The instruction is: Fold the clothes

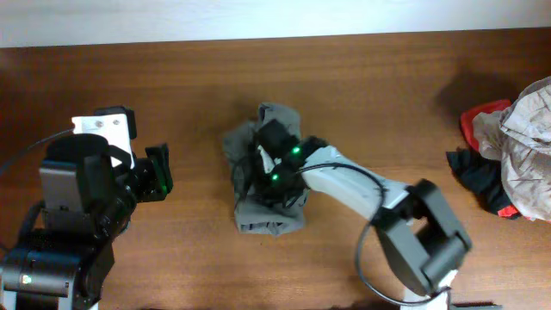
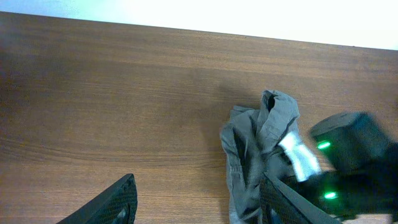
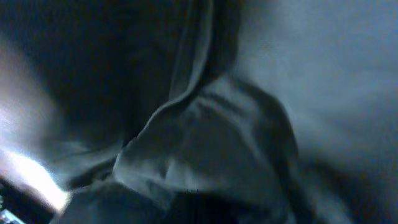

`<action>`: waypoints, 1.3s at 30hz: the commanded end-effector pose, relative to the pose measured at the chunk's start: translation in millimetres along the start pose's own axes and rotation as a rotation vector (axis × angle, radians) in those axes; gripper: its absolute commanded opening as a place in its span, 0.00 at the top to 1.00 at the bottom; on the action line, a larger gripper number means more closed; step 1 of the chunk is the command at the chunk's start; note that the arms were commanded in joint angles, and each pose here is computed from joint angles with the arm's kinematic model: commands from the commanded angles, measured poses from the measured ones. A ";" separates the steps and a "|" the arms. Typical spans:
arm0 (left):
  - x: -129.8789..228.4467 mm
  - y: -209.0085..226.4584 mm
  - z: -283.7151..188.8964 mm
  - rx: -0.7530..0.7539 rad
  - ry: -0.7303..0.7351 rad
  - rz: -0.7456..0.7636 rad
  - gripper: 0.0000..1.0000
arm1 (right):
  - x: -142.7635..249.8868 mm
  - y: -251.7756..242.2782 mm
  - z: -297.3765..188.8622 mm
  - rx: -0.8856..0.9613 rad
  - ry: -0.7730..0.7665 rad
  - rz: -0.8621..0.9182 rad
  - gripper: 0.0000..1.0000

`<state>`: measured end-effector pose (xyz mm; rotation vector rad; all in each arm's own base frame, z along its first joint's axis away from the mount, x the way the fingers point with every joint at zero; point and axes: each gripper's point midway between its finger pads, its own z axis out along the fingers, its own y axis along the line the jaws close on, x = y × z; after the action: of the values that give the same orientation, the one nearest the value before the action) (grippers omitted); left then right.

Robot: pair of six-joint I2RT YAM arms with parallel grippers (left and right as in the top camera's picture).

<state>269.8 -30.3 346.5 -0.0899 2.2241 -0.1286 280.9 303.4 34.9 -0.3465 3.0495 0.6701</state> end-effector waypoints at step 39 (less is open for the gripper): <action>3.9 -2.8 23.5 -0.001 0.073 0.020 0.37 | -108.3 -15.2 4.5 -0.348 -0.221 -0.046 0.83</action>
<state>286.0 -32.8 325.6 -0.0898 2.3052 -0.1138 409.9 295.7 21.1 -0.1496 2.7266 0.9867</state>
